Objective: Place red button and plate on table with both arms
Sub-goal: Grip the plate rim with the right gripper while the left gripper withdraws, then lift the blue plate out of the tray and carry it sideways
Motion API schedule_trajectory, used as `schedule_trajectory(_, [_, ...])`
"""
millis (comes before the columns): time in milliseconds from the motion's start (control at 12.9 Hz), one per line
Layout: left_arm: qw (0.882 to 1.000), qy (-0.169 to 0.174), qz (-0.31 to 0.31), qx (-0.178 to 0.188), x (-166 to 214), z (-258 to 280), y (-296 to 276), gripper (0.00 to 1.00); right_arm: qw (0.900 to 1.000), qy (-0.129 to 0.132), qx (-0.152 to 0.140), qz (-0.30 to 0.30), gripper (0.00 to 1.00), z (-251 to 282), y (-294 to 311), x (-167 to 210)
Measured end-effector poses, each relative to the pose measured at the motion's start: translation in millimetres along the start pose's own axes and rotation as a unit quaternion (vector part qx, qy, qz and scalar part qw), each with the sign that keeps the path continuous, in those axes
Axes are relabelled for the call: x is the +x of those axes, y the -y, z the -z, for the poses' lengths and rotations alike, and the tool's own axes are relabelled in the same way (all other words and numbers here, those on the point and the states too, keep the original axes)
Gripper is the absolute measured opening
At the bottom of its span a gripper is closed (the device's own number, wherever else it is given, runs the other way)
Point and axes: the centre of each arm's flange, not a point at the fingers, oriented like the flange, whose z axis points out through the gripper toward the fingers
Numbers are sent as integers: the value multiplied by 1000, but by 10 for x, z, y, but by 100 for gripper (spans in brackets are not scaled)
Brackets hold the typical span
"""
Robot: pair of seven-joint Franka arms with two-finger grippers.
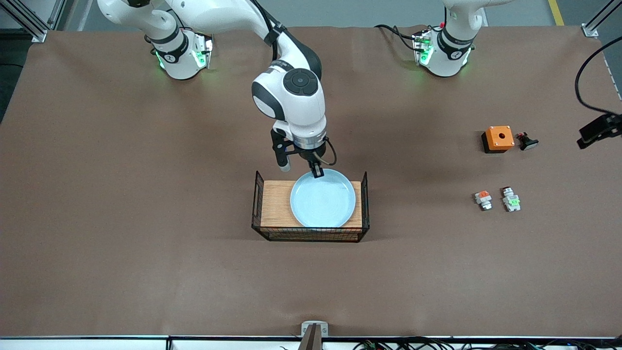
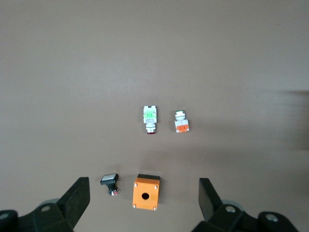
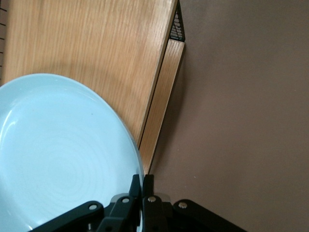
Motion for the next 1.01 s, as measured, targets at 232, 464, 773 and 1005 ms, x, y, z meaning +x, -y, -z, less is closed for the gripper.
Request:
schedule_trajectory(232, [1000,3,-17,-1,-44,347,-223,100,1000,0,1,5,4,20,8,-8])
schedule_trajectory(464, [999,16,-27,-11,-98,438,-348,100,1000,-8,-11,5,4,135,44,-13])
schedule_trajectory(773, [999,24,-19,-23,-204,542,-843,100,999,-29,-37,3,4,580,93,19])
schedule_trajectory(1005, [999,27,-2,-23,-261,575,-1039,100,997,-45,-64,25,4,953,12,107])
